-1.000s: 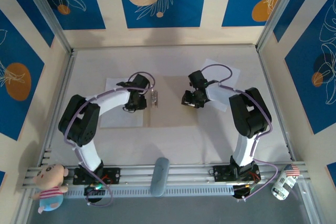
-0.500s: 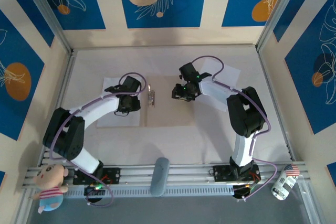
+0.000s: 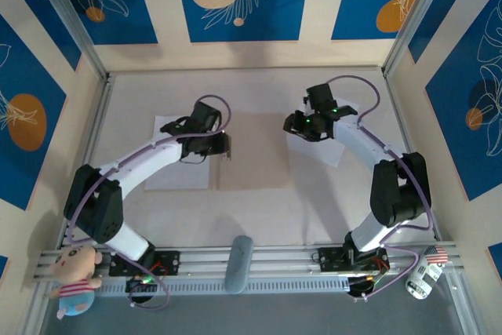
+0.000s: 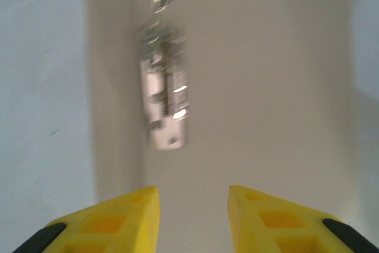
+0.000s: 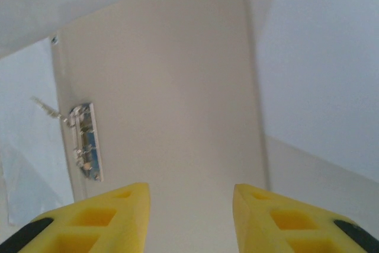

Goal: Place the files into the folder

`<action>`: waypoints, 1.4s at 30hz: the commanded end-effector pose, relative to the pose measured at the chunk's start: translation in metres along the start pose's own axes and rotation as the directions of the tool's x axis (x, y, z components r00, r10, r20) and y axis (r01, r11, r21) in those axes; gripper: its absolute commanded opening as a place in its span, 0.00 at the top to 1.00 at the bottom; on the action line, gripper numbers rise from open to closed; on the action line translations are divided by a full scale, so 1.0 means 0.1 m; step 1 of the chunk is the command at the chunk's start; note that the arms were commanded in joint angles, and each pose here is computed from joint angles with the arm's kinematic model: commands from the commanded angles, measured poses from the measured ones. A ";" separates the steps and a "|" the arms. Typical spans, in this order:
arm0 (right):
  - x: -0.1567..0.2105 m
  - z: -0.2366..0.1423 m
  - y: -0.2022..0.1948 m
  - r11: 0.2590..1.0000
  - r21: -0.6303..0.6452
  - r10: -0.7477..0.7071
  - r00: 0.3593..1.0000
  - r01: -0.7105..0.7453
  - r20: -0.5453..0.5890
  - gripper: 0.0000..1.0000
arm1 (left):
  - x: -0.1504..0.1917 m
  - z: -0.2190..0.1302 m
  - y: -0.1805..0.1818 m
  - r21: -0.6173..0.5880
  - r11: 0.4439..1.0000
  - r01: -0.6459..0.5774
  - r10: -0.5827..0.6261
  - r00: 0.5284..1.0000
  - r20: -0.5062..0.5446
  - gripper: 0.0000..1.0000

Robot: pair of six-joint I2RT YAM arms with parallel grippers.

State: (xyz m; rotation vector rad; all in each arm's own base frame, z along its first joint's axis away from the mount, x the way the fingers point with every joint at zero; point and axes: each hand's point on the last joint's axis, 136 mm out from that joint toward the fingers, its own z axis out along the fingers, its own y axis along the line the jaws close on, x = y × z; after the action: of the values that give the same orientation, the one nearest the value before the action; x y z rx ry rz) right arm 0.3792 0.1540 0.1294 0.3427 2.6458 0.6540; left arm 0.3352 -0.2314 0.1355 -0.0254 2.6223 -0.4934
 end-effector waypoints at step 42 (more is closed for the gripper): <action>0.65 0.12 -1.40 0.944 0.164 0.309 0.940 -0.285 -0.146 0.58 | -0.20 0.92 -1.31 0.246 0.966 -0.078 0.116 0.983 -0.142 0.60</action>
State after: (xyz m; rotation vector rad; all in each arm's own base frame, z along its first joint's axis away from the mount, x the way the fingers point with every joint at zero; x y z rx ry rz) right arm 0.3220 0.0623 0.0271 0.7775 2.8143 0.6060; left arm 0.3911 -0.3664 0.1078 0.1727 2.6876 -0.7460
